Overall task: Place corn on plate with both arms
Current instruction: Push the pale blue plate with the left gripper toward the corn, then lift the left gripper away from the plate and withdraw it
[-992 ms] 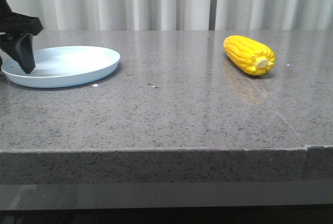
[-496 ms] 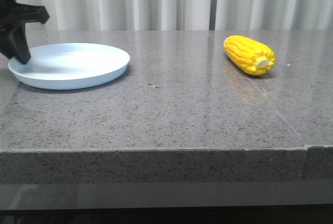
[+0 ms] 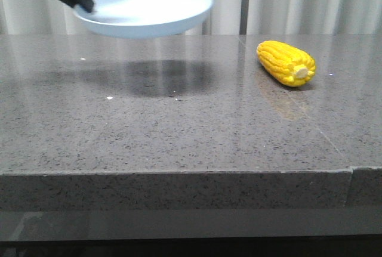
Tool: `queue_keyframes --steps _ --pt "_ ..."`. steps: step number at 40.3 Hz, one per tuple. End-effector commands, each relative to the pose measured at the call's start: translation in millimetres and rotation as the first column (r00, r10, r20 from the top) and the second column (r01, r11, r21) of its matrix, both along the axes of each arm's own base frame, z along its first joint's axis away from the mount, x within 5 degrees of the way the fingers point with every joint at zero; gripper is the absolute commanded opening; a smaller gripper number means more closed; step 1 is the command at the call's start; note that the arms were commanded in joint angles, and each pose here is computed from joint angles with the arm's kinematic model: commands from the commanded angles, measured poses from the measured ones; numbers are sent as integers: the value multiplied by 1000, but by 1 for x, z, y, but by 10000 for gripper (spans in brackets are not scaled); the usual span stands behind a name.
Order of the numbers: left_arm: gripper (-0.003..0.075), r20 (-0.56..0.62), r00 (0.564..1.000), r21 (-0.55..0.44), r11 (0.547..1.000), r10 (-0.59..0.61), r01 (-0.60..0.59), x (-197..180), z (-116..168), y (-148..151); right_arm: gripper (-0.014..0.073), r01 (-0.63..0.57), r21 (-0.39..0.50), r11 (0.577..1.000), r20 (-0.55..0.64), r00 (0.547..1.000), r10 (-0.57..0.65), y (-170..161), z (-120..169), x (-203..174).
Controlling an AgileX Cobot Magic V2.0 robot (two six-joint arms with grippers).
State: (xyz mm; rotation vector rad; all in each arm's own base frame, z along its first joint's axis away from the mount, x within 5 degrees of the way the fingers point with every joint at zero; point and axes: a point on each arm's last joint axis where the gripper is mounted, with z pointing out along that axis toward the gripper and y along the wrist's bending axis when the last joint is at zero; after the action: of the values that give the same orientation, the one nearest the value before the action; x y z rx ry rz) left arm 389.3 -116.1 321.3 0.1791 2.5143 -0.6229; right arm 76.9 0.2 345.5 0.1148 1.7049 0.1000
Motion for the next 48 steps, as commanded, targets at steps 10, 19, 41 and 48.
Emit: queue_keyframes --steps 10,19,41,48 --pt "-20 -10 999 -56 997 -48 48 9 -14 -39 571 9 -10 1000 97 995 -8 -1 17 1" --pt "21 -28 999 -23 999 -41 40 12 -23 -37 571 9 -10 1000 97 995 -8 -1 17 1" --pt "233 139 990 157 986 29 -51 -19 43 4 571 9 -10 1000 97 995 -8 -1 17 1" --pt "57 235 965 324 926 120 -194 -49 76 33 571 9 -10 1000 97 995 -8 -1 17 1"
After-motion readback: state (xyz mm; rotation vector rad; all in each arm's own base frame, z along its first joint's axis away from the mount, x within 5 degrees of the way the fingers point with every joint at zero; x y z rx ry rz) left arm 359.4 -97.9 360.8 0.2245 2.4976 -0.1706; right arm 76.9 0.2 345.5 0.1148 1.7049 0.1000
